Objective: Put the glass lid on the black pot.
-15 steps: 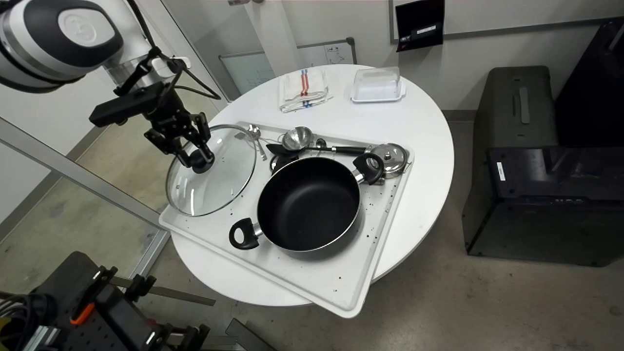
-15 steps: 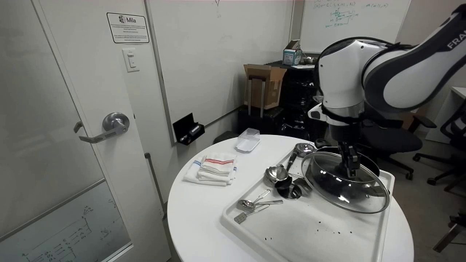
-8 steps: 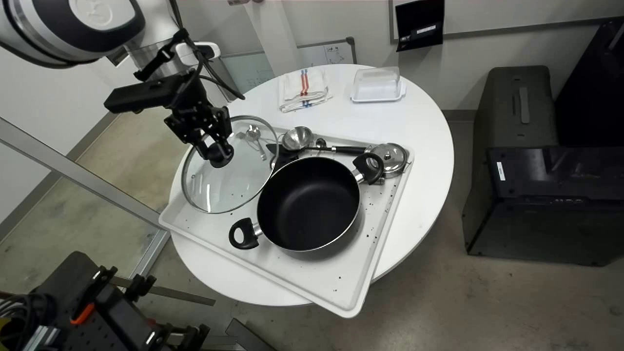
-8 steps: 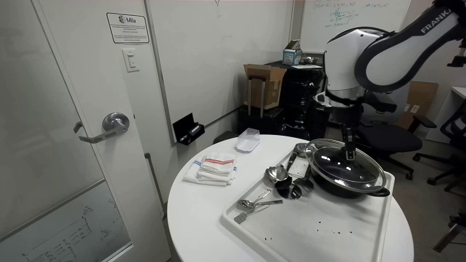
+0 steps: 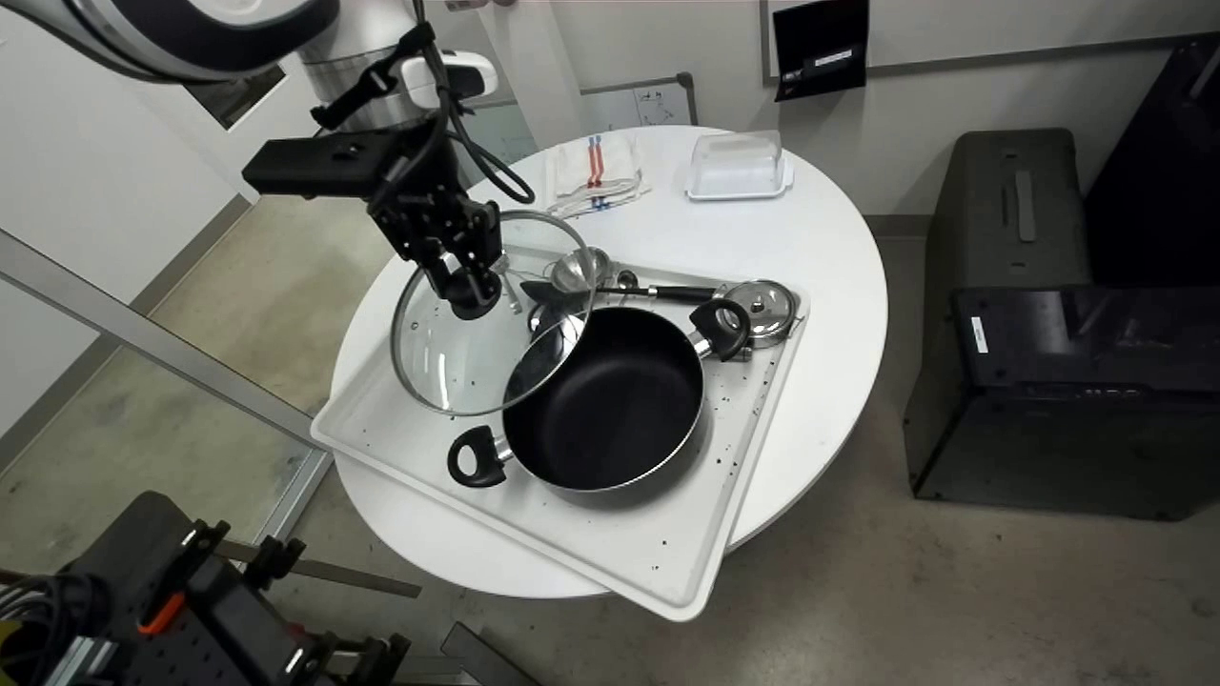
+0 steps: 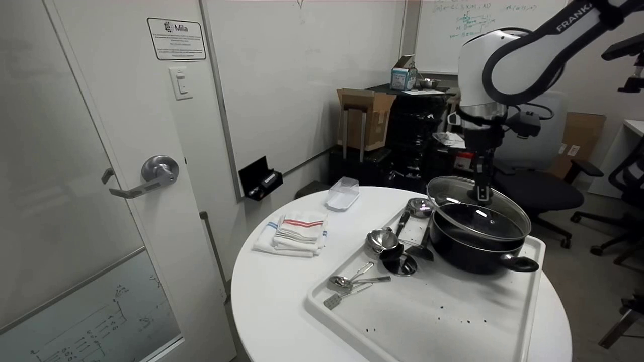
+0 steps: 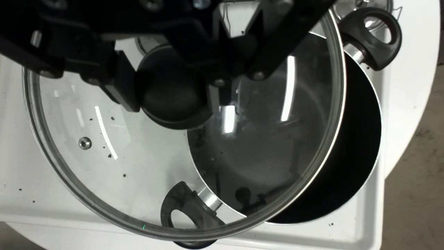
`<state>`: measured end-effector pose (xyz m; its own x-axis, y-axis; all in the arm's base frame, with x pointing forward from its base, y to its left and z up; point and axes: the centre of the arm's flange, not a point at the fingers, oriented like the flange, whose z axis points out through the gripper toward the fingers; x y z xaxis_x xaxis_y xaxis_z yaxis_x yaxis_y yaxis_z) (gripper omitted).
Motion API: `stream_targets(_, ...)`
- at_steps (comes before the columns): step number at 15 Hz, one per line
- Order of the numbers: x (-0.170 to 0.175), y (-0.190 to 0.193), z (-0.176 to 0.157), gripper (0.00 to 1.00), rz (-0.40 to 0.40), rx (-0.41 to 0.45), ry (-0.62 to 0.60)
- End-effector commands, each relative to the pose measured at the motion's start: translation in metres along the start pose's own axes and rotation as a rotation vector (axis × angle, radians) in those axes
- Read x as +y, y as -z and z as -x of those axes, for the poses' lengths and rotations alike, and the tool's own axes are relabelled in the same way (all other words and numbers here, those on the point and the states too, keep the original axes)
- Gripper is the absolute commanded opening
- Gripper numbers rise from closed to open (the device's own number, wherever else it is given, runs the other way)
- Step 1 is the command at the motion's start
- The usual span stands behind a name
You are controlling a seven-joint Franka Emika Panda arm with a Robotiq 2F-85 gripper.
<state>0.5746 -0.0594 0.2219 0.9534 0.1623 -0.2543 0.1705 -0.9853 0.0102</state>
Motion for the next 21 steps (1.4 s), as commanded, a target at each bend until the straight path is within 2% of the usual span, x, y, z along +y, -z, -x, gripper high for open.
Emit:
stream_targets(1, 0.028, 0.007, -0.009, 0.25, -0.040, -0.004, -0.089)
stream_targets(7, 0.062, -0.014, -0.024, 0.25, -0.062, -0.022, -0.189)
stream_targets(13, 0.073, -0.036, -0.045, 0.25, -0.084, -0.045, -0.256)
stream_targets(21, 0.094, -0.059, -0.042, 0.25, -0.110, -0.105, -0.331)
